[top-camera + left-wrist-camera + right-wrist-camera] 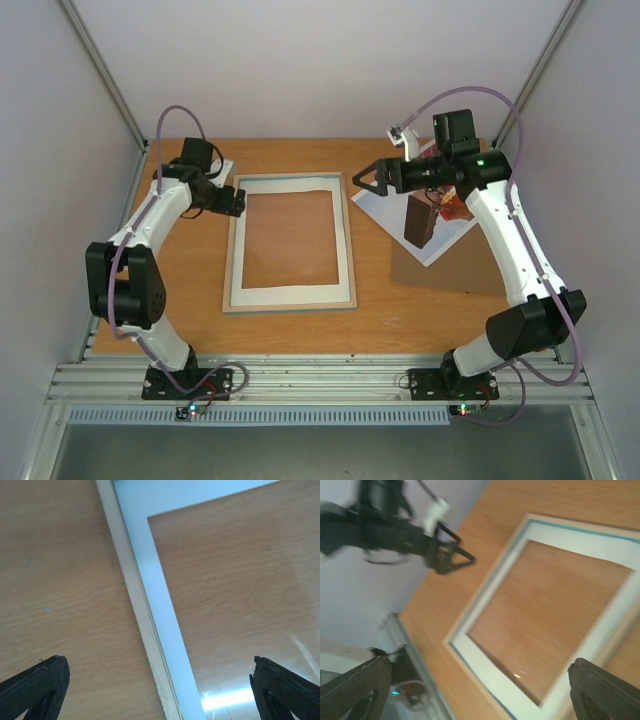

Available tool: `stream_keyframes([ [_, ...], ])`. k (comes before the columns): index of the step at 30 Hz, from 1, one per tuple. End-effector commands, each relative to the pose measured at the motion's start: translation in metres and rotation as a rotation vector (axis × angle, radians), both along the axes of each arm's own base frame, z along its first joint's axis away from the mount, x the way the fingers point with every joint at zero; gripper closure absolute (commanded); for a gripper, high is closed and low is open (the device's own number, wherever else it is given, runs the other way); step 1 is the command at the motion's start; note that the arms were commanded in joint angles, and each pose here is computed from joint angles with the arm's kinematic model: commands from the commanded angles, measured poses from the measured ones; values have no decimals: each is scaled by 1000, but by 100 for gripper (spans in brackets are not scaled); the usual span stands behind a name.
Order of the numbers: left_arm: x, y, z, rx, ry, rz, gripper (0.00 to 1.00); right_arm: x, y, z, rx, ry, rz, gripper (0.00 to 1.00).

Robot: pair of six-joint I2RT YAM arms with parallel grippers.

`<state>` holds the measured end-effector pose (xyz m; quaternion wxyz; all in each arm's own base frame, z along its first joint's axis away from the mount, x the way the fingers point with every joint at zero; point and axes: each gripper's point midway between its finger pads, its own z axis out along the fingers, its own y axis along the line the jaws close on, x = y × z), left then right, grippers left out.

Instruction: Put the photo into the frame

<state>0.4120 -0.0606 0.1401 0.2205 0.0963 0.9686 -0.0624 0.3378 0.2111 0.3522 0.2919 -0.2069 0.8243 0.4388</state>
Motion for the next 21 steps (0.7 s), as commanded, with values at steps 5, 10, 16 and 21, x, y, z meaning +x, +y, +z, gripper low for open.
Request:
stream_keyframes([
  [5,17,-26,44,51,-204,-126,1,15,-82,-109,-629,-173,-75,14],
  [10,18,-41,38,51,-209,-124,1,50,-108,-148,-866,-269,-146,27],
  [16,23,-37,38,48,-207,-53,1,83,-92,-185,-990,-363,-166,32],
  [21,22,-37,39,42,-204,-45,1,98,-75,-226,-1053,-363,-107,32],
])
